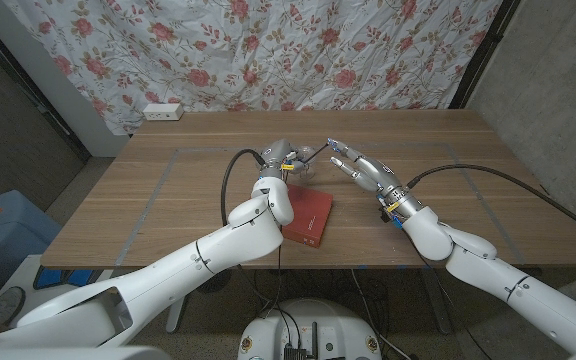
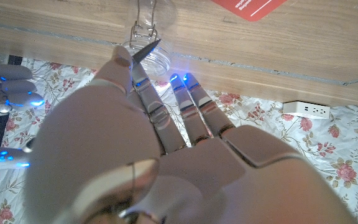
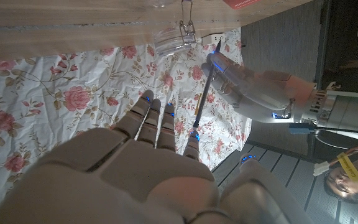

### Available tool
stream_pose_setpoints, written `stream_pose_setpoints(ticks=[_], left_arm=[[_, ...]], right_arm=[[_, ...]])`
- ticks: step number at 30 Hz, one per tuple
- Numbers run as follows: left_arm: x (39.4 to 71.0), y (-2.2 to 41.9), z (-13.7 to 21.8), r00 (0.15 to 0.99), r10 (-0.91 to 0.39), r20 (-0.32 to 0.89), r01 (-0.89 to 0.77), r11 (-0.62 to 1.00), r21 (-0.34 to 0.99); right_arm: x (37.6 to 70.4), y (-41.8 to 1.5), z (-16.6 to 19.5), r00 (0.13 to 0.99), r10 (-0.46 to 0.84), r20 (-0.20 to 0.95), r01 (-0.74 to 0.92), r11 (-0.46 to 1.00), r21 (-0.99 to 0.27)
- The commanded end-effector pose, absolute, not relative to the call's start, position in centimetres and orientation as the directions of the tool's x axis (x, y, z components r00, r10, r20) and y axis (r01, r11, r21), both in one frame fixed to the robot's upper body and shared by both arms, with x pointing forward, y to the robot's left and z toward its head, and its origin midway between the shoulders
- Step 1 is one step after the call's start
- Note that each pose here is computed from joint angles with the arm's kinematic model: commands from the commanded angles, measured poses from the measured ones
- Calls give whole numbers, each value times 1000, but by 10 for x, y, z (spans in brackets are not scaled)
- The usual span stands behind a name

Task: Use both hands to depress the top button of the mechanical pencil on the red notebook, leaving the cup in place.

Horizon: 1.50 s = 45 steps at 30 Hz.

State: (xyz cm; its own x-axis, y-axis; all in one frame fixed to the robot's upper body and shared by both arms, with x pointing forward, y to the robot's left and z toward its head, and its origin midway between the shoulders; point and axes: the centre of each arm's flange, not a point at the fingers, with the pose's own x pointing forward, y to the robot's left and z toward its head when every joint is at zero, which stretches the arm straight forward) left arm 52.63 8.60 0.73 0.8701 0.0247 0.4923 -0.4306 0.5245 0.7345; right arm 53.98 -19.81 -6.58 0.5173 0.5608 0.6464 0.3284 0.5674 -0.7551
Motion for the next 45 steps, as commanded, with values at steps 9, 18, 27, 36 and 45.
stream_pose_setpoints(ticks=[9, 18, 27, 36, 45], left_arm=[[528, 84, 9, 868, 21, 497, -434, 520, 736], [530, 83, 9, 866, 12, 501, -434, 518, 737], [531, 83, 10, 862, 0, 508, -435, 515, 739], [532, 84, 11, 860, -8, 511, -435, 513, 740], [531, 84, 11, 857, -3, 515, -441, 513, 736]], right_arm=[[541, -197, -67, 506, 578, 641, 311, 570, -760], [540, -194, -68, 501, 583, 640, 309, 570, -761], [542, -191, -68, 507, 582, 636, 292, 578, -762], [544, -189, -68, 516, 587, 623, 273, 577, -770], [545, -186, -68, 513, 599, 615, 261, 574, -776]])
